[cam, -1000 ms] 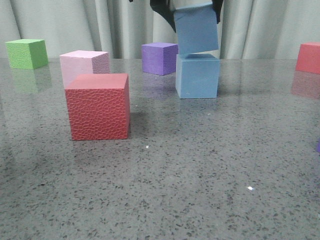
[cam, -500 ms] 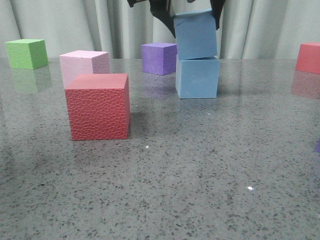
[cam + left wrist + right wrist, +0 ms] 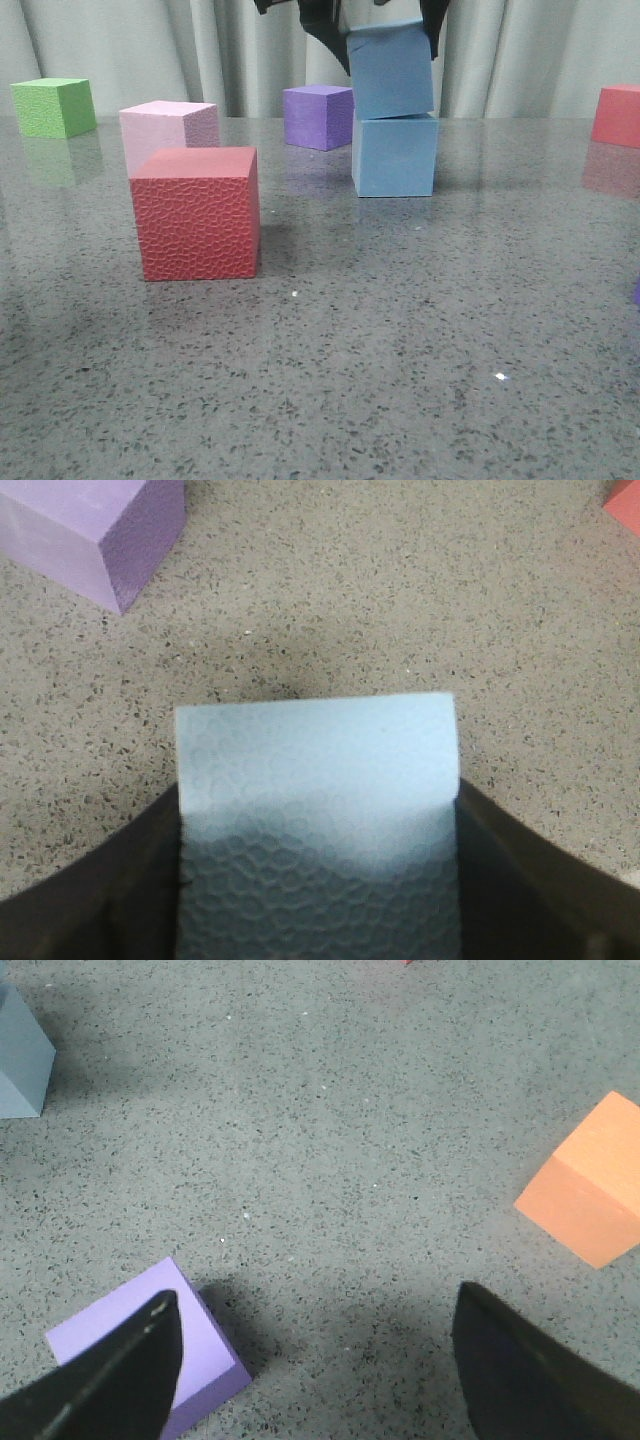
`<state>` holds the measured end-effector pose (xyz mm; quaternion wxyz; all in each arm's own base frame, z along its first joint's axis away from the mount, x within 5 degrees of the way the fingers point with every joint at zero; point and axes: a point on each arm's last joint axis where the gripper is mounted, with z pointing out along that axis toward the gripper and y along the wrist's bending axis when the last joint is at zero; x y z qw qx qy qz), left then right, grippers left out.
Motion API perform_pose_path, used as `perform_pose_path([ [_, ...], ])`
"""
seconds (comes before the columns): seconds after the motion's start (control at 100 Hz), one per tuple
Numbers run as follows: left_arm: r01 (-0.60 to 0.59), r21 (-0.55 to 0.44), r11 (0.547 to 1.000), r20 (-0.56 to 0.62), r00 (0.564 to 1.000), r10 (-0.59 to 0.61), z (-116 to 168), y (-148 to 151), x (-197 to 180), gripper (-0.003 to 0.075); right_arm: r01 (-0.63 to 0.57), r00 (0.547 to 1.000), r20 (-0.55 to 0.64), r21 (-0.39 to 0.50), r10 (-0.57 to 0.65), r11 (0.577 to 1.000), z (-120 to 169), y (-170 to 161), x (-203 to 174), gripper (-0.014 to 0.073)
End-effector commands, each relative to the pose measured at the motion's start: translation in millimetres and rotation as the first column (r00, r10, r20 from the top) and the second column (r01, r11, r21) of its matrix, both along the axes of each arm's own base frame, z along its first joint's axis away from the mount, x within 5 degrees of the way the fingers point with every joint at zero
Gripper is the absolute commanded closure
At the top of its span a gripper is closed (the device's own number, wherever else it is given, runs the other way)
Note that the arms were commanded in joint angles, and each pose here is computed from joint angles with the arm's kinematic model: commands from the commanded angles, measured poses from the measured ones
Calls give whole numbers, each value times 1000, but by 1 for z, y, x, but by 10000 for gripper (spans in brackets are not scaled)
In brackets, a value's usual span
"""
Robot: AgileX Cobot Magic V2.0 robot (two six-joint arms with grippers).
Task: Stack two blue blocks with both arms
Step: 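Lower the held cube onto the placed cube and align it, then open the left gripper and raise it off the stack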
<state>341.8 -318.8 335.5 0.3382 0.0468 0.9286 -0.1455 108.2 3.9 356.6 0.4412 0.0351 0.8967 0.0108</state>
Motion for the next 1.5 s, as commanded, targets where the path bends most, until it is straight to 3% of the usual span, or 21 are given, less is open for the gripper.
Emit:
perform_pose_path([
  [0.0,21,-92,996,111,994,-11,40,4,-9,370,-6,996,88,-10,7,1000,12,0,3,38],
  [0.19,23,-95,995,114,993,-12,40,4,-8,216,-6,996,88,-10,7,1000,12,0,3,38],
  [0.46,23,-96,995,113,994,-12,40,4,-9,197,-6,996,88,-10,7,1000,12,0,3,38],
  [0.64,26,-108,994,106,994,-14,40,3,-9,143,-6,996,88,-10,7,1000,12,0,3,38],
  [1.07,26,-98,995,98,995,-16,44,7,-12,140,-6,996,88,-10,7,1000,12,0,3,38],
  [1.49,72,-133,989,199,979,-44,91,25,-30,141,-6,996,88,-10,7,1000,12,0,3,38],
])
